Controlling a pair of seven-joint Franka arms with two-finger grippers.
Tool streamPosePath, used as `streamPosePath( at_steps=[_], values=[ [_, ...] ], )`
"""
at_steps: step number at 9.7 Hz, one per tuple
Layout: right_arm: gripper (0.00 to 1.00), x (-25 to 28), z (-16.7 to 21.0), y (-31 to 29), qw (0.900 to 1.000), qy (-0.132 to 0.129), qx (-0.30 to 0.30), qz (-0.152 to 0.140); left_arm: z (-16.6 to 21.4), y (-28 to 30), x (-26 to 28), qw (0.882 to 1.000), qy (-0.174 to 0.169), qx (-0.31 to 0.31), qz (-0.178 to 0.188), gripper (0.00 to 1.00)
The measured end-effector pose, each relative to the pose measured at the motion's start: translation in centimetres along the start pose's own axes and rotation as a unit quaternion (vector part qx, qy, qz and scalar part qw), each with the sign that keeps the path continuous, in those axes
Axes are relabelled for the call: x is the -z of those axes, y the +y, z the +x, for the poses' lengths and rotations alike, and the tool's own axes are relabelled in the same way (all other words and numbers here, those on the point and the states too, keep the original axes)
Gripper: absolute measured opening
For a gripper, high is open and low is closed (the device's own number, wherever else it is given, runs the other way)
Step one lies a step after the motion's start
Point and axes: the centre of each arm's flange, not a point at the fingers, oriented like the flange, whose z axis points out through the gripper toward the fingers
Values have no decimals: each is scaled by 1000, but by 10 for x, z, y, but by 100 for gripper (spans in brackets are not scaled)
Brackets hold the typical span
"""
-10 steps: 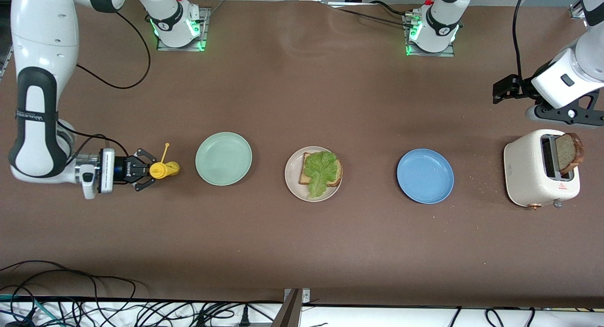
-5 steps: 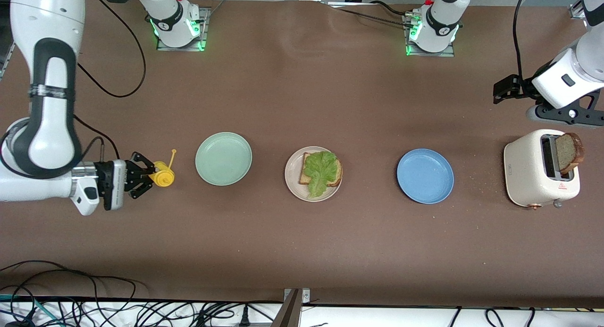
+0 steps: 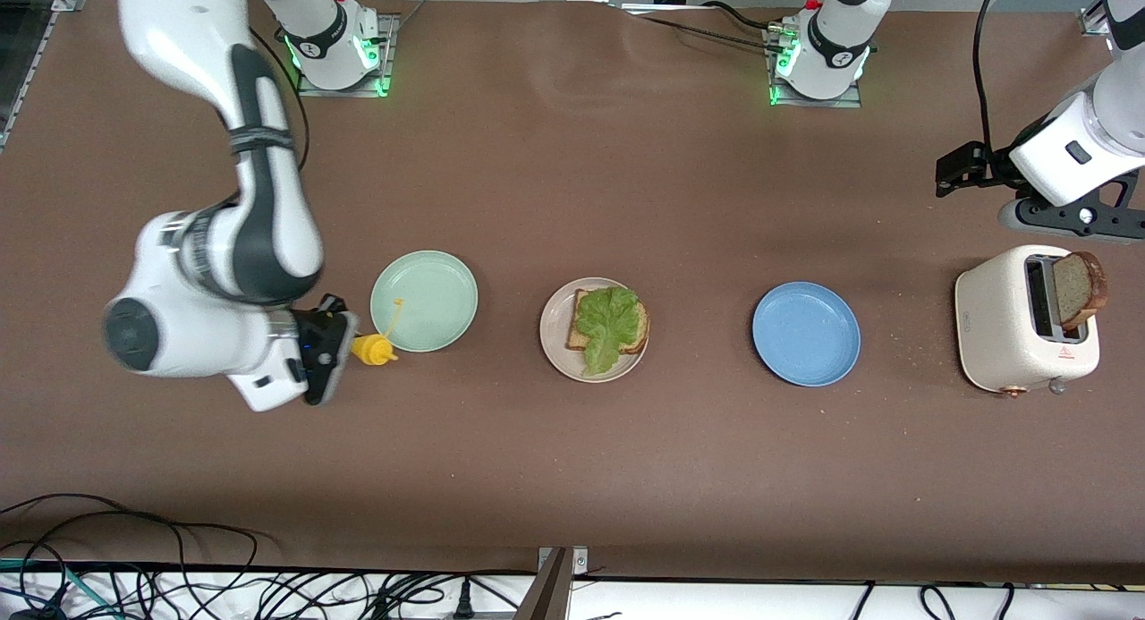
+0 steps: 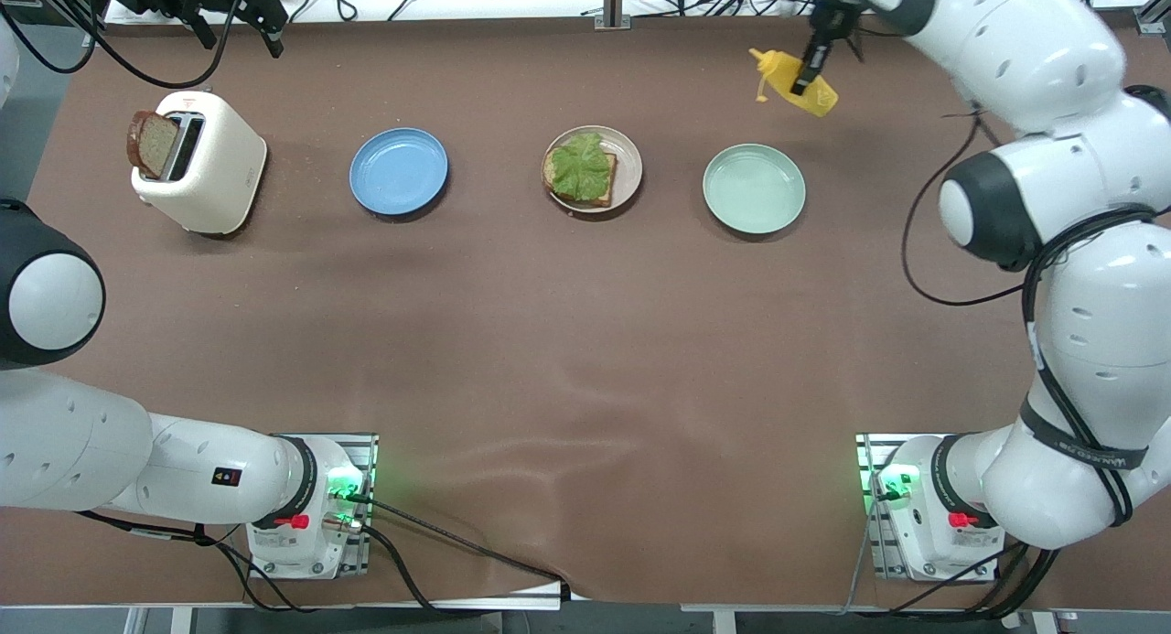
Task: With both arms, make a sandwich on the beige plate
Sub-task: 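Lift the yellow bottle and carry it over the beige plate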
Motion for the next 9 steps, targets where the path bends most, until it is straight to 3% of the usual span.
streamPosePath(
  at_steps=[2,4,6,9],
  values=[
    [7,12,52,-40,996,-67,-1,-65,0,0,0,1000,0,0,0,100],
    [7,6,100,-88,984,-125,-10,-126,0,0,0,1000,0,0,0,100],
    [7,-10,141,-133,976,-150,4,-160,0,-1,0,1000,0,1,0,100],
    [7,-35,166,-153,959,-187,43,-207,0,-1,0,1000,0,1,0,100]
  ],
)
